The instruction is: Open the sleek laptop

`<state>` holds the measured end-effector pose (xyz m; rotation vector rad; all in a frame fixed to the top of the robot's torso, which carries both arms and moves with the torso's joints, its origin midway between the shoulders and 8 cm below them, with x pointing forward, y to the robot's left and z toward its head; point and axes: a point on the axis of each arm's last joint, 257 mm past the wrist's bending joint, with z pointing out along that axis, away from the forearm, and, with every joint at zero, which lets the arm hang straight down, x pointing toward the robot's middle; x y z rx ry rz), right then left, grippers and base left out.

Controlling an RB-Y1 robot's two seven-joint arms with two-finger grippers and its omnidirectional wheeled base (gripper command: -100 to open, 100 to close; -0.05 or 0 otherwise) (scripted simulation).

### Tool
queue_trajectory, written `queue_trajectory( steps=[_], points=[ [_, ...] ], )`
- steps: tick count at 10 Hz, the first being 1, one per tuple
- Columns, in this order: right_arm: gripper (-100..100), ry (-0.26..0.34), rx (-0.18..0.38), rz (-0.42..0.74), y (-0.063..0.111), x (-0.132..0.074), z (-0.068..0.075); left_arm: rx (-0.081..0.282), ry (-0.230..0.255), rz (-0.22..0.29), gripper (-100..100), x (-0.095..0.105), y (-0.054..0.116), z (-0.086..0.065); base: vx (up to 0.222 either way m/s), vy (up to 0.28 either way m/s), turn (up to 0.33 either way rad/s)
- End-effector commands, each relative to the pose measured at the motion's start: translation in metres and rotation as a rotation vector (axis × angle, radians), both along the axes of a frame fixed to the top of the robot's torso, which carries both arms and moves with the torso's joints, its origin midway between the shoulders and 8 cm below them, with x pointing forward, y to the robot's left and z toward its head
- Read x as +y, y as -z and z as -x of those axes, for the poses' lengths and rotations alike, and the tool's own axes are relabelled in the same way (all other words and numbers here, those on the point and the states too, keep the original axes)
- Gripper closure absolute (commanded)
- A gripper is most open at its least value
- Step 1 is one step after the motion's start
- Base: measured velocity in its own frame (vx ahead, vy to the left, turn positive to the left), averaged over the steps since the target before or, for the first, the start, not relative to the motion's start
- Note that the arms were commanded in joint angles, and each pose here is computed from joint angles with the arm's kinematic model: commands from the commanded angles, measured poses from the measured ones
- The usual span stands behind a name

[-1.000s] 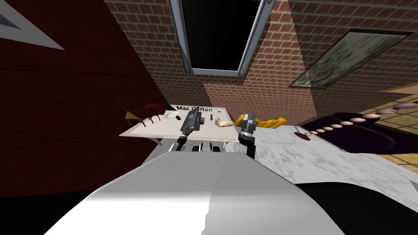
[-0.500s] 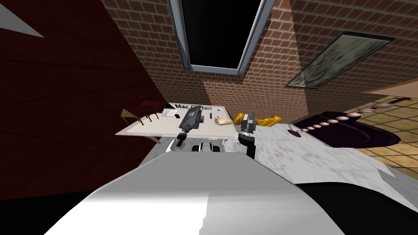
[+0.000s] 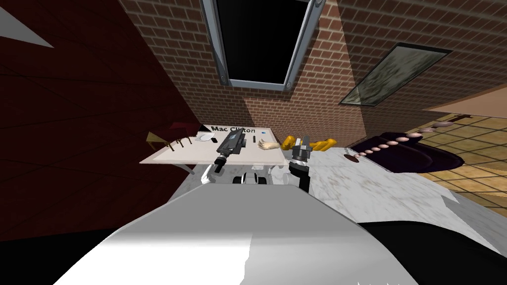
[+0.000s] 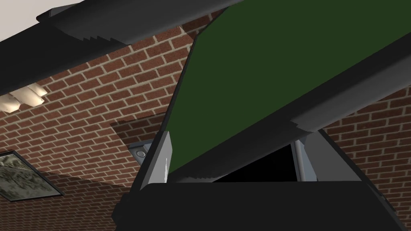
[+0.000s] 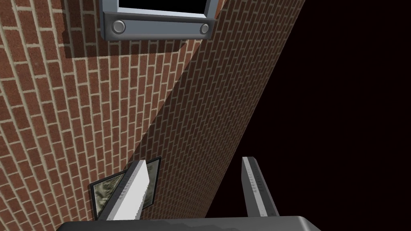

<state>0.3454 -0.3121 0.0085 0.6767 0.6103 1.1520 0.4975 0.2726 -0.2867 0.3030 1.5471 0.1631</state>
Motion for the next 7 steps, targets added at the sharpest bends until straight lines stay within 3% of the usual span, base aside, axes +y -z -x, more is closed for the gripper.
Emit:
queue_trajectory(
  steps=[1,2,7],
  points=[
    [0,0.0,0.0,0.0,0.0,0.0,0.0,-0.002,-0.007,-0.003,-100,0.0031,-0.0071,-0.0045,-0.023,-0.007,-0.014],
    [0,0.0,0.0,0.0,0.0,0.0,0.0,0.0,-0.01,-0.001,0,0.004,-0.0075,-0.0051,0.0,0.0,0.0],
    [0,0.0,0.0,0.0,0.0,0.0,0.0,-0.009,-0.01,-0.005,0,0.0049,-0.0116,-0.0067,0.0,0.0,0.0]
  ],
)
